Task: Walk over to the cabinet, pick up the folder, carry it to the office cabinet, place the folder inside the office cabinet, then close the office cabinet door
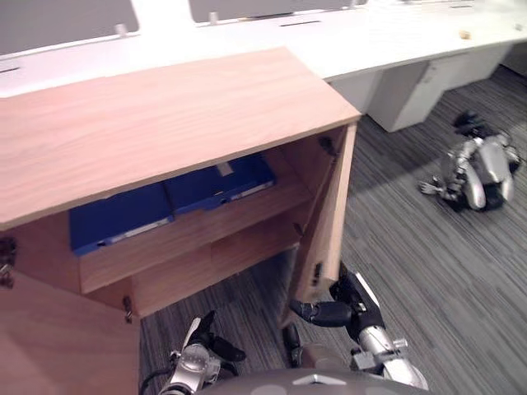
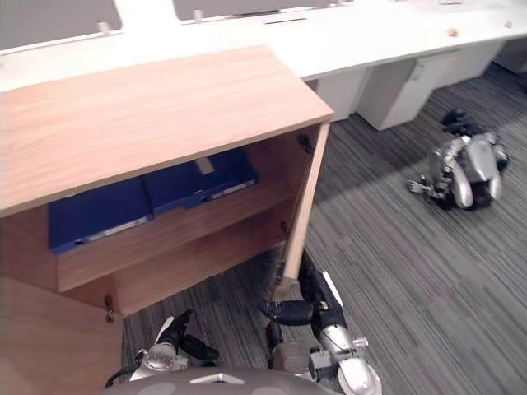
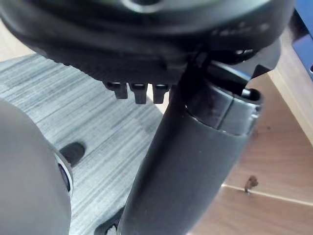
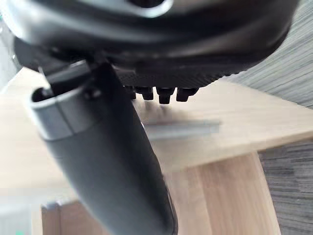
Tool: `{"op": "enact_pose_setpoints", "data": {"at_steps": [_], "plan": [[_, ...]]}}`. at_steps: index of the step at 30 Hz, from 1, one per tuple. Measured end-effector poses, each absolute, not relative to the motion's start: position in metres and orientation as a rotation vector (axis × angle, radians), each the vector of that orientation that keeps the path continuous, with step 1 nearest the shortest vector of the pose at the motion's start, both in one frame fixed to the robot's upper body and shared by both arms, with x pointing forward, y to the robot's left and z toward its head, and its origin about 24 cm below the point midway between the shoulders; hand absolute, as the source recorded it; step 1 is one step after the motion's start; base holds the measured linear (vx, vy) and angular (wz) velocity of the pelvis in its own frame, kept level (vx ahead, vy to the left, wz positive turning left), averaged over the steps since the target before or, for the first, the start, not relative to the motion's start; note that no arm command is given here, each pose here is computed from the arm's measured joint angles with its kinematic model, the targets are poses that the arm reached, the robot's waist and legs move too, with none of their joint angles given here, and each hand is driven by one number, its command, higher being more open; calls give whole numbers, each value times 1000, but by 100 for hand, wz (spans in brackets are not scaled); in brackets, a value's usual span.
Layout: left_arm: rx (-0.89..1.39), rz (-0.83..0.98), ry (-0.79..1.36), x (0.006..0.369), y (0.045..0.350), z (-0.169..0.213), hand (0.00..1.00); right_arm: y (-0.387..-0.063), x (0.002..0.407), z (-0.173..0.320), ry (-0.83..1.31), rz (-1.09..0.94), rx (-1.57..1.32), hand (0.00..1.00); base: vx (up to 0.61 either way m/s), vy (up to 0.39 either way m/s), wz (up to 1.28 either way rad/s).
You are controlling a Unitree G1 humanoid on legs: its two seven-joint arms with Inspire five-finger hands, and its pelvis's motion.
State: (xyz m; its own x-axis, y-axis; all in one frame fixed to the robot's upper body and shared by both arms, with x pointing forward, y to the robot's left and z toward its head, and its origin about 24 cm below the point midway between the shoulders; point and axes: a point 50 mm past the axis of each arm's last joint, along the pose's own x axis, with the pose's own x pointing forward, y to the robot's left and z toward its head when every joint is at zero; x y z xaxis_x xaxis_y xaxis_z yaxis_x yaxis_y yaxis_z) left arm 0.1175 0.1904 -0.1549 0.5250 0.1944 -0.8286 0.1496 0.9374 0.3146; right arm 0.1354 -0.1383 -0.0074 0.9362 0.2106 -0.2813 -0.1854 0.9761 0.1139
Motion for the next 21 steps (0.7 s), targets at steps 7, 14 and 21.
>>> {"op": "enact_pose_setpoints", "data": {"at_steps": [7,14,21], "plan": [[355,38,1019,120,190,-154,100,-129,176,3,194,271,50,100,84,-24,36],[314,71,1028,117,192,-155,100,-142,209,6,161,263,-69,100,58,3,29],[248,131,1043,111,196,-156,100,-156,237,5,145,199,-127,100,-9,-4,31]]}}
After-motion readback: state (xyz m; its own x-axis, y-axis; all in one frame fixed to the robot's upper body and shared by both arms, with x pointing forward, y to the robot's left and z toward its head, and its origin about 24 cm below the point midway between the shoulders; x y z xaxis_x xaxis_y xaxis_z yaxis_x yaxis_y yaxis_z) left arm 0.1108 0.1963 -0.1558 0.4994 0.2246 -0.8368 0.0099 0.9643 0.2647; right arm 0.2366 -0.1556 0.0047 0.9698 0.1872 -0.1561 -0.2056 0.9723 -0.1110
